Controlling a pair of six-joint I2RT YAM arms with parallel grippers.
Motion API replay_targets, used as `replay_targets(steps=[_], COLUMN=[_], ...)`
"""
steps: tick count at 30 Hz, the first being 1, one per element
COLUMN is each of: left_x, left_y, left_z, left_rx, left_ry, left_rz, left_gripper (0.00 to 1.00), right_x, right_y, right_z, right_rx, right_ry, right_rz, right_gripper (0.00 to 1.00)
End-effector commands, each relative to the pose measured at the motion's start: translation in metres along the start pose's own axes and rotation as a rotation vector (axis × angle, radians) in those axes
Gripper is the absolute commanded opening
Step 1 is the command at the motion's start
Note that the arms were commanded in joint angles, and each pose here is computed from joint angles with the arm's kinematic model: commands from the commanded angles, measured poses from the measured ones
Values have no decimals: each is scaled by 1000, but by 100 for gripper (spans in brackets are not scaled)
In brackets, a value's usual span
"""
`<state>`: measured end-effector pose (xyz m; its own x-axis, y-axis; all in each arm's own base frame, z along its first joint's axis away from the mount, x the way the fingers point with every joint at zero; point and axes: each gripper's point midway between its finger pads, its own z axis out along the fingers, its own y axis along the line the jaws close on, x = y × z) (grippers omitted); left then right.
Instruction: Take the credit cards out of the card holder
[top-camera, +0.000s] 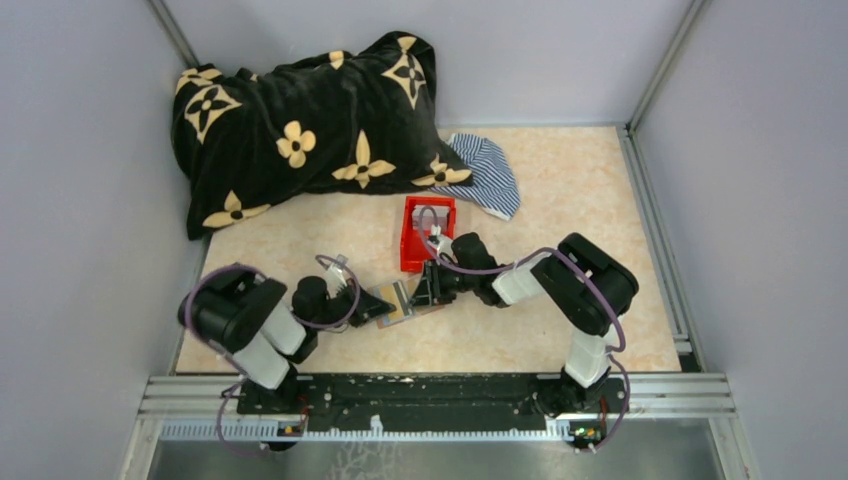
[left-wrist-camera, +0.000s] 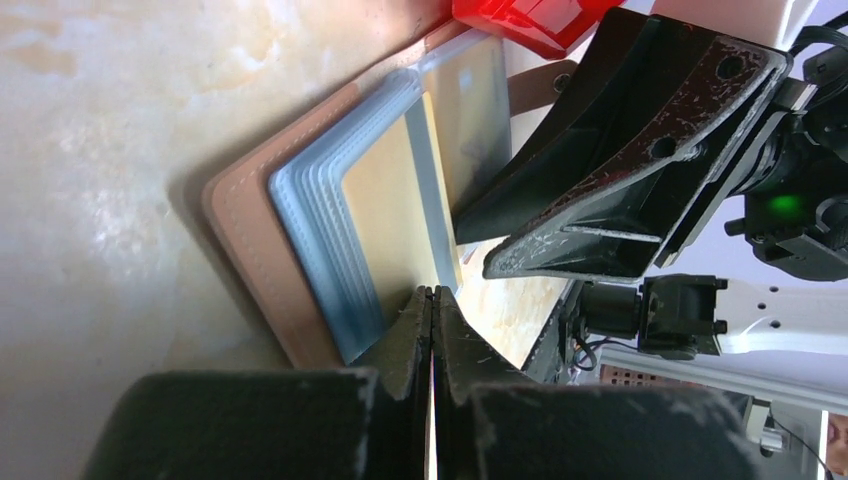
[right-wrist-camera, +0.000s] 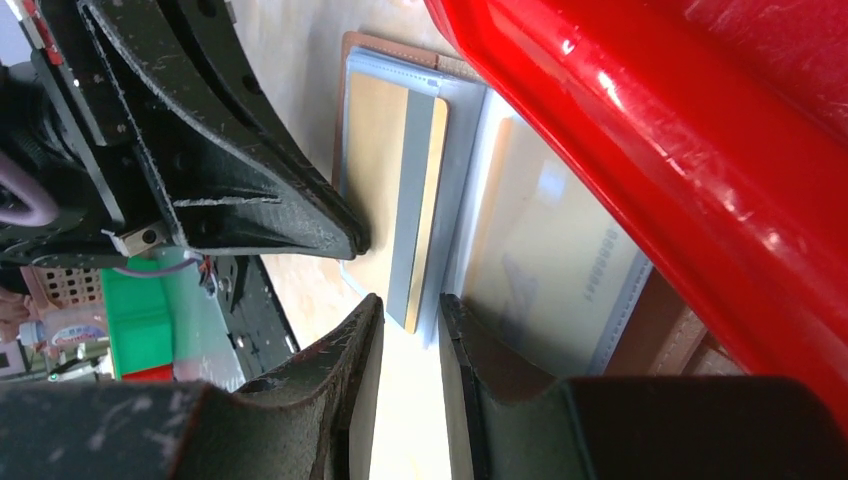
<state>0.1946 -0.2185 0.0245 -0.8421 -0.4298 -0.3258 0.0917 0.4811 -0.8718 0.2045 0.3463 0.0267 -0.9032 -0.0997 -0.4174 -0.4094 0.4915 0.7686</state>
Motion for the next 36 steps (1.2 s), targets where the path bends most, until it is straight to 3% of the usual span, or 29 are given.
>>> replay_targets(steps=[1, 19, 24, 31, 36], left_x=[49, 52, 54, 56, 55], left_y=[50, 60, 62, 62, 61], left_z=[-37, -29, -29, -29, -29], left_rx=[-155, -174, -176, -178, -174], left_ry=[68, 100, 109, 114, 114], left_rz=[-78, -77, -84, -88, -85], left_gripper=[0, 0, 0, 0, 0], right_x=[4, 24, 25, 18, 19], right_y=[-8, 6, 21, 72, 55], right_z=[-6, 7, 8, 4, 12], right_rx=[35, 3, -86, -398, -315], right_ry=[21, 98, 101, 72, 78], right_rz=[-22, -67, -87, -61, -42], right_gripper=[29, 29, 29, 29, 29])
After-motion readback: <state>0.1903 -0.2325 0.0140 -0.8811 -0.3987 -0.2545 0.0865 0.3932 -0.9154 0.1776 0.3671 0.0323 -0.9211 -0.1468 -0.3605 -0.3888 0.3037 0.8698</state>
